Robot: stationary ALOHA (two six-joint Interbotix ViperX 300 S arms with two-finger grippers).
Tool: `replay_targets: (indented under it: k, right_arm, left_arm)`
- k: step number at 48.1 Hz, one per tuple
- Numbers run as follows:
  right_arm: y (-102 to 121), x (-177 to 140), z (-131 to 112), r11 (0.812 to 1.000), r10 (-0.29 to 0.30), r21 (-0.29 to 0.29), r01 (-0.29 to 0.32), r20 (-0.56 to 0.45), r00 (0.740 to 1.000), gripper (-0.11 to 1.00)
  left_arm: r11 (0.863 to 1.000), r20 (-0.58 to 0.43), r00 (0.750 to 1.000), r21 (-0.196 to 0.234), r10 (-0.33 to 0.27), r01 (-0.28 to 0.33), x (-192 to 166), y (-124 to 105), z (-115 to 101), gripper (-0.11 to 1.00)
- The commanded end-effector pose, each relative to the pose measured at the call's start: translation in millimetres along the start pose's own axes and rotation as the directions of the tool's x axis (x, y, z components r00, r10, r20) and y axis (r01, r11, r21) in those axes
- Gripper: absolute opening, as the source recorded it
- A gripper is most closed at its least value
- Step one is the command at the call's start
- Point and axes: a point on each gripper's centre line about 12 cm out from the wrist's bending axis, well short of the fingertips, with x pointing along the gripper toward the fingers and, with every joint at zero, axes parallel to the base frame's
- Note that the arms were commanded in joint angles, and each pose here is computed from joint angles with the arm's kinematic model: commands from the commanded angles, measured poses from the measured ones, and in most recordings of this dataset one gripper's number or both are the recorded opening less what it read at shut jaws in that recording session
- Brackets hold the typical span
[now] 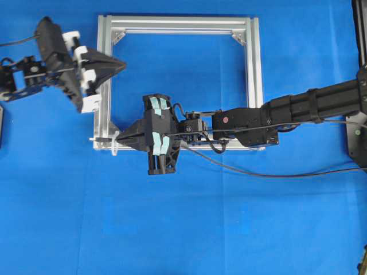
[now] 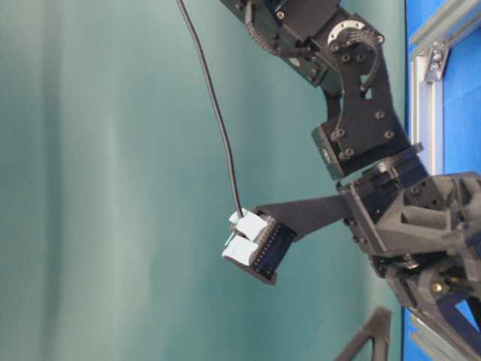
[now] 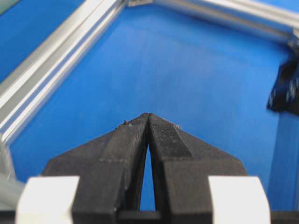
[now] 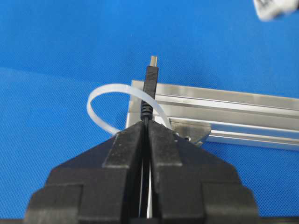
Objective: Insert the wire through the string loop located on the left side.
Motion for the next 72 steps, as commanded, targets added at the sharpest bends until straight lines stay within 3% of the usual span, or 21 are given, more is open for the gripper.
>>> replay_targets:
  k: [1, 24, 34, 44, 55, 62, 72]
  right_arm:
    - [2, -1, 19, 1.000, 0.005, 0.001, -0.005, 0.050, 0.999, 0.00]
    - [2, -1, 19, 1.000, 0.005, 0.001, -0.005, 0.049, 0.999, 0.00]
    - [2, -1, 19, 1.000, 0.005, 0.001, -0.005, 0.047, 0.999, 0.00]
    - [2, -1, 19, 1.000, 0.005, 0.002, -0.005, 0.049, 0.999, 0.00]
    - [2, -1, 19, 1.000, 0.005, 0.002, -0.005, 0.050, 0.999, 0.00]
    - [2, -1, 19, 1.000, 0.005, 0.002, -0.005, 0.049, 0.999, 0.00]
    - [2, -1, 19, 1.000, 0.004, 0.002, -0.005, 0.047, 0.999, 0.00]
  left_arm:
    - [1.000, 0.020, 1.000, -0.001, -0.004, 0.004, -8, 0, 3, 0.00]
    - [1.000, 0.001, 1.000, 0.001, -0.010, 0.010, -19, -1, -4, 0.00]
    - [0.995, 0.001, 0.995, 0.029, -0.101, 0.101, -25, -24, -6, 0.00]
    - [0.966, -0.016, 0.969, 0.076, -0.247, 0.247, -41, -60, -12, 0.00]
    - [0.917, -0.039, 0.926, 0.132, -0.376, 0.378, -55, -92, -18, 0.00]
    - [0.897, -0.078, 0.913, 0.173, -0.399, 0.407, -58, -99, -24, 0.00]
    - [0.894, -0.100, 0.912, 0.183, -0.397, 0.409, -57, -100, -25, 0.00]
